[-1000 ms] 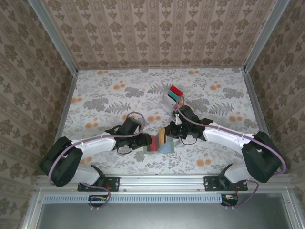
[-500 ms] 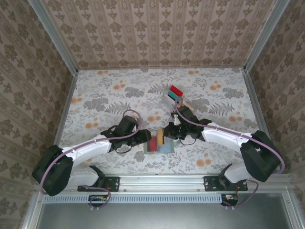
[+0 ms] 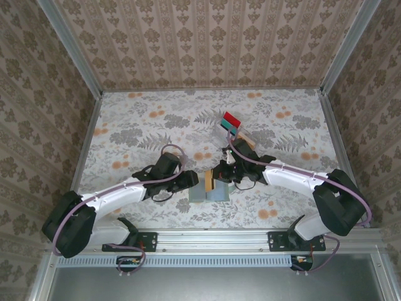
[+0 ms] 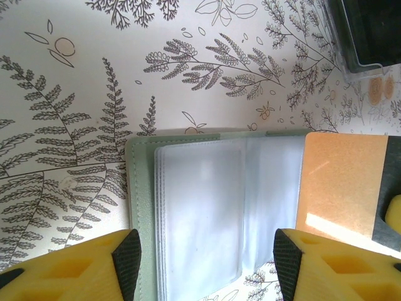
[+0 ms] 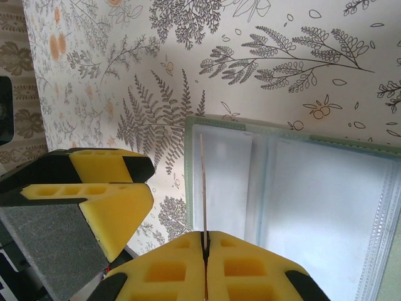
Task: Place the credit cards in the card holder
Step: Flip over the card slot in the card holder, then insert the credit card into the card slot.
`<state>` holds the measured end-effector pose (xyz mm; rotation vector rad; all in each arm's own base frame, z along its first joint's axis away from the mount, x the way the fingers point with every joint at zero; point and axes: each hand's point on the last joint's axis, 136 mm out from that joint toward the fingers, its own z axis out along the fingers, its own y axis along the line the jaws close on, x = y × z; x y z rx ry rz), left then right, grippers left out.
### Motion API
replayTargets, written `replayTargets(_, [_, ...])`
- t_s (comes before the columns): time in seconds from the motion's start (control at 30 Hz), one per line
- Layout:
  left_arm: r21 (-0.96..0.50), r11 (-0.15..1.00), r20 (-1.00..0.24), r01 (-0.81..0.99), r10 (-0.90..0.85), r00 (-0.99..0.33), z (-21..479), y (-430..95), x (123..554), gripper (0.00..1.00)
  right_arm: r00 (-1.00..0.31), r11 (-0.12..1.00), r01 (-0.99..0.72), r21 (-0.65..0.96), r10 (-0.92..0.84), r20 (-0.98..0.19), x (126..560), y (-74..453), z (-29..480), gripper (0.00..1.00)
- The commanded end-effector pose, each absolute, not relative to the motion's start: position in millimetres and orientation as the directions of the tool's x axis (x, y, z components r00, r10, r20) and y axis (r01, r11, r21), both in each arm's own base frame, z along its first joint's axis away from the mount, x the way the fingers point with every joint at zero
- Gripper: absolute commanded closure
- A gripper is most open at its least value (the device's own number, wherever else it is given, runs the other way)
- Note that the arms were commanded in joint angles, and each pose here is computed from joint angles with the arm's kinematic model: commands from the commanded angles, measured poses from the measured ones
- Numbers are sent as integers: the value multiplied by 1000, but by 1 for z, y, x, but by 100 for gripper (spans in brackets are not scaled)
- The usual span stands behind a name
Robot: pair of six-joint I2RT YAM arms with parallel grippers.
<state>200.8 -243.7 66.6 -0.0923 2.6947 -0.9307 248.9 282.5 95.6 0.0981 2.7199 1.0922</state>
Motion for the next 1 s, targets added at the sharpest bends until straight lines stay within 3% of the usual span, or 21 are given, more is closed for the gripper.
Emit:
replayTargets(0.0, [-607,794,-249,27,-158,-956,67,-241,198,39,-971,776,-12,631,142,-192,253,273,97,92])
replayTargets(0.17, [-607,794,-248,28,-157,-956,66,-242,198,39,-964,825,-17,564,137,-229,252,257,95,93])
replayTargets(0.43, [-588,809,-226,11,-152,-962,56,-241,198,41,-972,738,-20,675,143,-186,248,278,86,93])
replayTargets(0.97, [-551,834,-177,2,-115,-977,33,-242,193,49,-984,690,36,723,153,-96,241,289,45,93])
